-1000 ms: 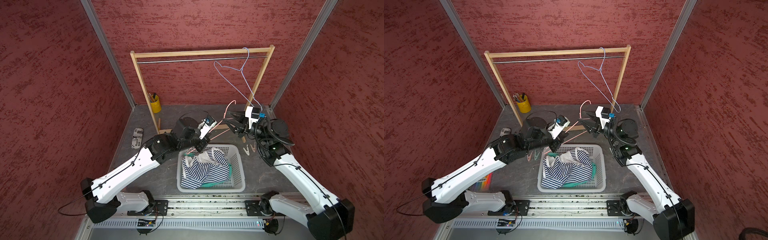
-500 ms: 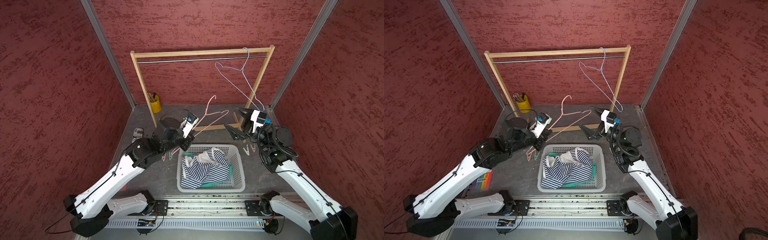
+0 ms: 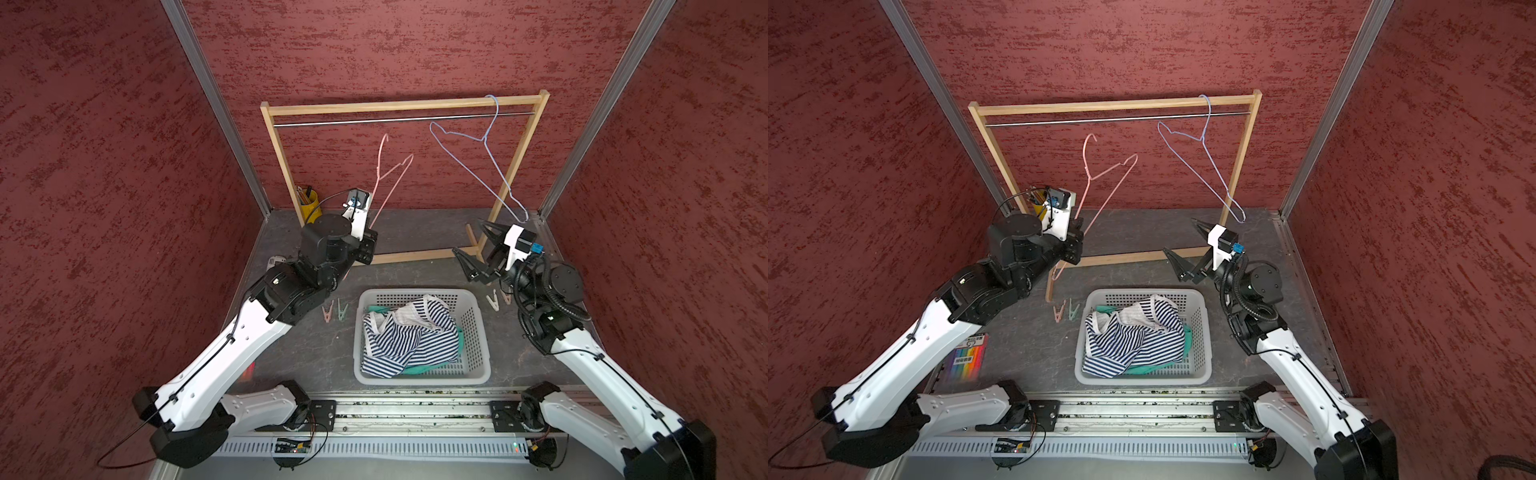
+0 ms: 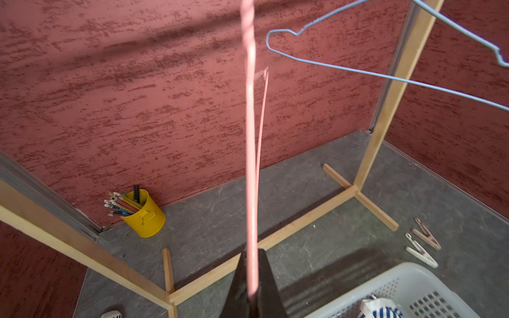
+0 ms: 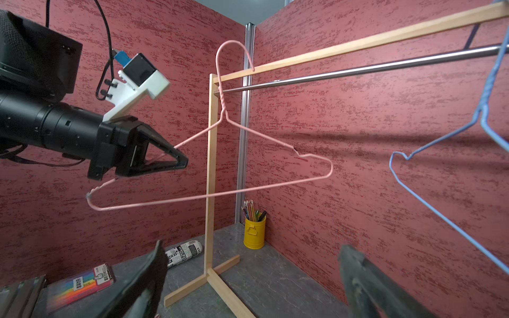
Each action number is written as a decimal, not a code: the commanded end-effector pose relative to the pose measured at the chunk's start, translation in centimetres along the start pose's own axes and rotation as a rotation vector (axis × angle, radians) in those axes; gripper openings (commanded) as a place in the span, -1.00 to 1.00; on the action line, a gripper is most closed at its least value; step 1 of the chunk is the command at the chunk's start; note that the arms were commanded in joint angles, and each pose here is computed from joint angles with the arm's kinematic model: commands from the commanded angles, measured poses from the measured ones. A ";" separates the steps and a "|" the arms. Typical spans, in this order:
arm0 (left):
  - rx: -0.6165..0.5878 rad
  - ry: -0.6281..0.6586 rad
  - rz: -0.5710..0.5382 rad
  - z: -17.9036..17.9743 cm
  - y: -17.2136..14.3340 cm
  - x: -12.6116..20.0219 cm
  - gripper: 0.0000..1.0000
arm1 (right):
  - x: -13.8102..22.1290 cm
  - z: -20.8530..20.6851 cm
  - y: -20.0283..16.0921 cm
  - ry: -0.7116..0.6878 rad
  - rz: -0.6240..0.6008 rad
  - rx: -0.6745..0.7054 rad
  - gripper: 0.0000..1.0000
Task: Remove the clothespins securing tank tops to the hanger
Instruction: Place the hanger on the clothesline.
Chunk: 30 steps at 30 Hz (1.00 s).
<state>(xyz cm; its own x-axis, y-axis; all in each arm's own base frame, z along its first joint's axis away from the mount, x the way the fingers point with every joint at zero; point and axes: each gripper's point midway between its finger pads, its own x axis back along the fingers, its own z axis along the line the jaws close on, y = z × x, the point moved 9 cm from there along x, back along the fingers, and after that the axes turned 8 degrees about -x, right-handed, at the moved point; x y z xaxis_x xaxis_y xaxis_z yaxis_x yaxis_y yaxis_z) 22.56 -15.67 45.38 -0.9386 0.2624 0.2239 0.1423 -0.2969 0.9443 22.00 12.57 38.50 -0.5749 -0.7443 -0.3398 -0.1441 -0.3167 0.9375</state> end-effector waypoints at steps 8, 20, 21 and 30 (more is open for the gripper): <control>0.070 0.242 -0.146 4.4 5.0 0.1 -1.00 | 0.8 -0.5 -1.1 -0.100 0.036 -0.023 0.98; 0.096 0.217 -0.046 6.7 5.5 -4.6 -1.00 | 0.7 -0.8 -2.2 -0.108 0.061 -0.048 0.99; 0.100 0.214 -0.042 6.7 5.4 -4.9 -1.00 | 0.8 -0.9 -2.2 -0.112 0.066 -0.048 0.98; 0.153 0.170 0.019 6.5 3.1 -7.0 -1.00 | 1.0 -1.0 -2.6 -0.145 0.088 -0.046 0.98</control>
<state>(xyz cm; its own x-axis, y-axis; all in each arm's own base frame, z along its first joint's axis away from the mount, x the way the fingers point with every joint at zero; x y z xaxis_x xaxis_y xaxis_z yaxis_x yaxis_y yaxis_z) 31.76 -12.50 48.62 -0.9764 0.0642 0.2064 0.1906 -0.1949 0.9621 22.78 12.10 35.73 -0.6809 -0.6907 -0.2438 -0.0538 -0.2848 0.9571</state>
